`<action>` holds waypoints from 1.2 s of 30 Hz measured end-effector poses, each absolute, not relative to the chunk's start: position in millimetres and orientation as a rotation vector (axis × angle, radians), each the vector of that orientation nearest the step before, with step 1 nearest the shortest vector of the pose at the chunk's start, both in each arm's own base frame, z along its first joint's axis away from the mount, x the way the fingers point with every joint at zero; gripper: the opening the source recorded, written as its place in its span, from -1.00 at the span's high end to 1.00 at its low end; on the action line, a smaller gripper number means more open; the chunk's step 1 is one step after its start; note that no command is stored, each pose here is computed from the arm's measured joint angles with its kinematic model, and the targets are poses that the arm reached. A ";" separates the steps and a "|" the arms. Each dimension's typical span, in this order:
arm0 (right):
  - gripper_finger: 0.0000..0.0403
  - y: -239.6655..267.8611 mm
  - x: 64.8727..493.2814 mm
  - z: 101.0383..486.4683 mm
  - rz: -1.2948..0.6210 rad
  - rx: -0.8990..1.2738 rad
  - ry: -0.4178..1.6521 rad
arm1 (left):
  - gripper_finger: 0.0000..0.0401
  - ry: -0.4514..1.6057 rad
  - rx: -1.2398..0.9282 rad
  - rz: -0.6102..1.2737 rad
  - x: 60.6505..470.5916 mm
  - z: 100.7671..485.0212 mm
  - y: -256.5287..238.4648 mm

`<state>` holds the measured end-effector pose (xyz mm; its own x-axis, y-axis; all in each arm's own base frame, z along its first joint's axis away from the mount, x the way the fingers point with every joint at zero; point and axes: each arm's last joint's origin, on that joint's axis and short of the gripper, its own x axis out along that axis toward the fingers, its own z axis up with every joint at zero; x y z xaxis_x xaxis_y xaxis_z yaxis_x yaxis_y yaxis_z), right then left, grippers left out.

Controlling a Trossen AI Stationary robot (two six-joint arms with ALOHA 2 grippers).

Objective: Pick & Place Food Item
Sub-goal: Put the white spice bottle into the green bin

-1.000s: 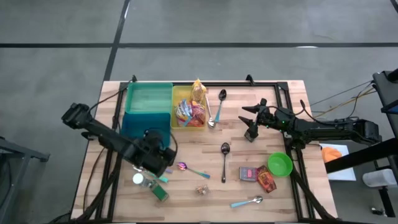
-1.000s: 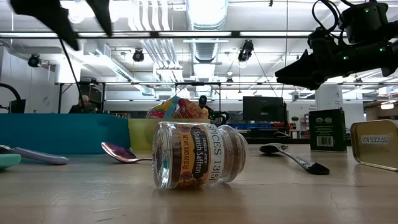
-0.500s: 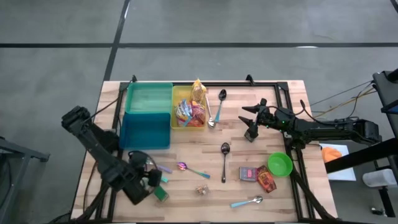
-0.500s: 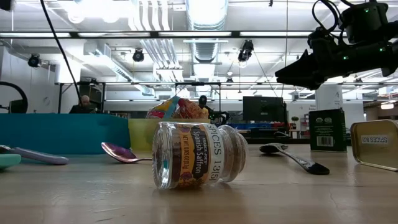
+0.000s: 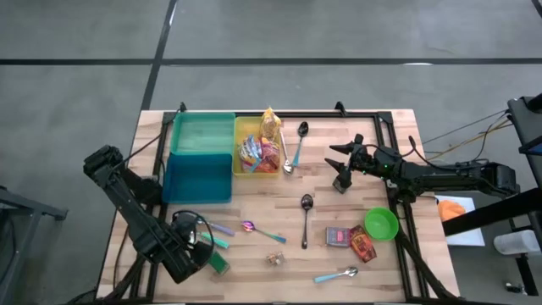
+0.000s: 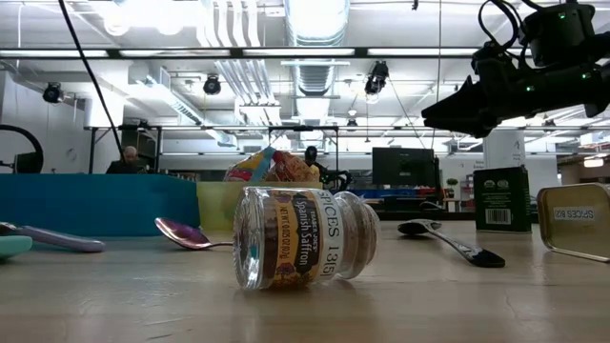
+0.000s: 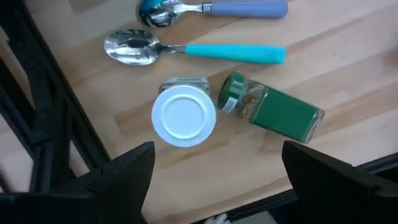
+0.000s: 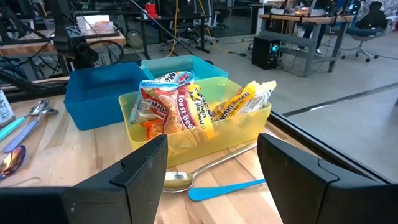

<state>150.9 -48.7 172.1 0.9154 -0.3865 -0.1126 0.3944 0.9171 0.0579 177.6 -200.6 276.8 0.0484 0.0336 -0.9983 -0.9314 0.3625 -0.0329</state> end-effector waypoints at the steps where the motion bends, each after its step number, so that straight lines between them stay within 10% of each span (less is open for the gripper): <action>1: -0.22 -48.7 150.9 172.1 -0.402 0.080 0.099 | -0.77 1.303 -0.919 0.926 177.2 275.7 -200.4; 36: -0.22 -48.7 150.9 172.1 -0.402 0.080 0.099 | -0.77 1.357 -0.868 0.905 165.2 193.5 -192.0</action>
<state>150.9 -48.7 172.1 0.9155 -0.3864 -0.1122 0.3943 0.9172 0.0580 165.2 -192.0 193.5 0.0075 0.0320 -0.9995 -0.9105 0.4134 0.0064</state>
